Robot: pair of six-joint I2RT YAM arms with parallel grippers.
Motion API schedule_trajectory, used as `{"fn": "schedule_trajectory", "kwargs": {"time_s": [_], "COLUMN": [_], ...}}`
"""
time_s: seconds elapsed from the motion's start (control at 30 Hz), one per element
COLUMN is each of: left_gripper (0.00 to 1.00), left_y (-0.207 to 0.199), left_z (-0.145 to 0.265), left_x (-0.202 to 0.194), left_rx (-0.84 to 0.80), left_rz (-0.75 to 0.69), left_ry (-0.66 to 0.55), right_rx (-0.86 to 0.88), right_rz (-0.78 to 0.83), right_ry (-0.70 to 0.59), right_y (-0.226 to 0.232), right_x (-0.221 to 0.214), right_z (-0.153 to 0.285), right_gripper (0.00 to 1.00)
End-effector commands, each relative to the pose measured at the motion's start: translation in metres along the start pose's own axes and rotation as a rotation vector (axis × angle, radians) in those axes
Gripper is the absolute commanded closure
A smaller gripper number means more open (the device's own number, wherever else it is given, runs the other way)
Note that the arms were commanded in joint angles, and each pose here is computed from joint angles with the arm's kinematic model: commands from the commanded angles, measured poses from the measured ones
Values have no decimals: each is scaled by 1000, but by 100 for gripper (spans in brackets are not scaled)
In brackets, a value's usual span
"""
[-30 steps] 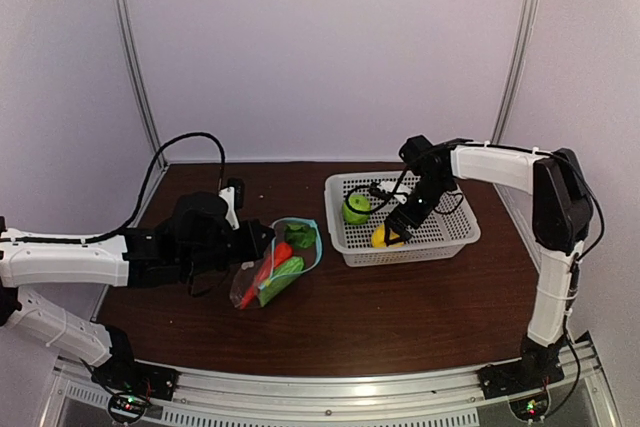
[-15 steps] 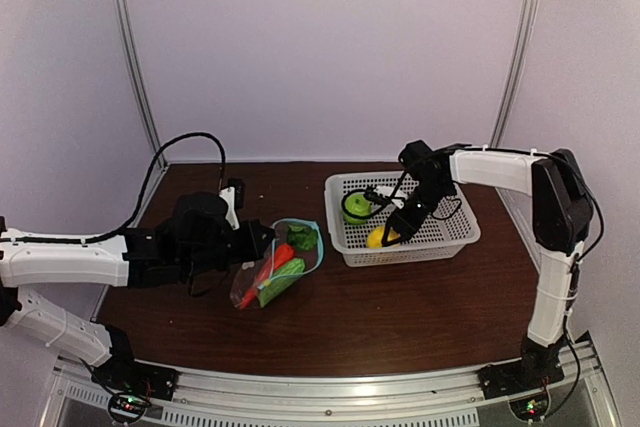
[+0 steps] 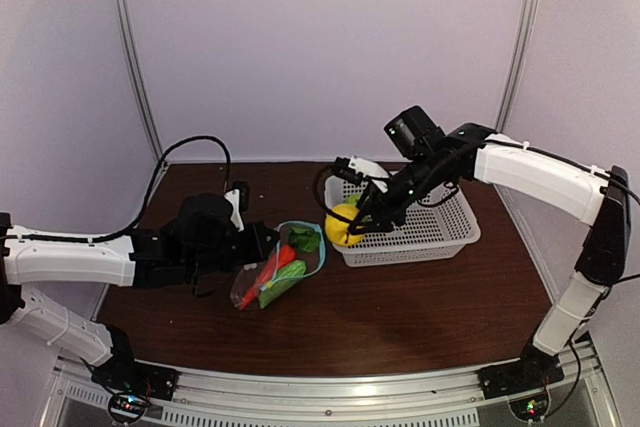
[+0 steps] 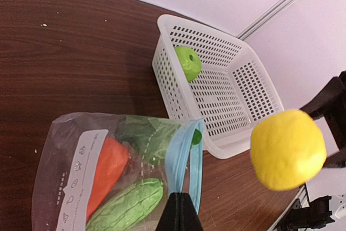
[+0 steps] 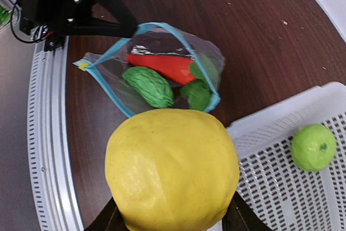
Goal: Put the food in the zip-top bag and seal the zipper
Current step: Place the fake fruit in the zipper food storage bag.
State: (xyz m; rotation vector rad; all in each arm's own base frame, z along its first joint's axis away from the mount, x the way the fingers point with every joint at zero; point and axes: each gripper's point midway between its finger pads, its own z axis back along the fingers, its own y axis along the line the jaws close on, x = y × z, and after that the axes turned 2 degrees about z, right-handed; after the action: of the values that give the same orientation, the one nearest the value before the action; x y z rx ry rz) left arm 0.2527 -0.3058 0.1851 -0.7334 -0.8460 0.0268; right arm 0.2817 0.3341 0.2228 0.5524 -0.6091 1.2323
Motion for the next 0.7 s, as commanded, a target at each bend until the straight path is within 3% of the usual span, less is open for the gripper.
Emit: {"fn": "schedule_trajectory", "kwargs": {"time_s": [0.0, 0.2, 0.37, 0.57, 0.67], "left_gripper": [100, 100, 100, 100, 100], "left_y": [-22, -44, -63, -65, -64], "left_z": [1, 5, 10, 10, 9], "left_x": [16, 20, 23, 18, 13], "left_rx": [-82, -179, -265, -308, -331], "left_rz": [55, 76, 94, 146, 180], "left_ry": [-36, -37, -48, -47, -42], "right_rx": [144, 232, 163, 127, 91], "right_rz": [9, -27, -173, -243, -322], "right_ry": [3, -4, -47, -20, -22], "right_y": [37, 60, 39, 33, 27], "right_x": [18, 41, 49, 40, 33], "right_z": [-35, -74, -105, -135, -147], "right_gripper": [59, 61, 60, 58, 46]}}
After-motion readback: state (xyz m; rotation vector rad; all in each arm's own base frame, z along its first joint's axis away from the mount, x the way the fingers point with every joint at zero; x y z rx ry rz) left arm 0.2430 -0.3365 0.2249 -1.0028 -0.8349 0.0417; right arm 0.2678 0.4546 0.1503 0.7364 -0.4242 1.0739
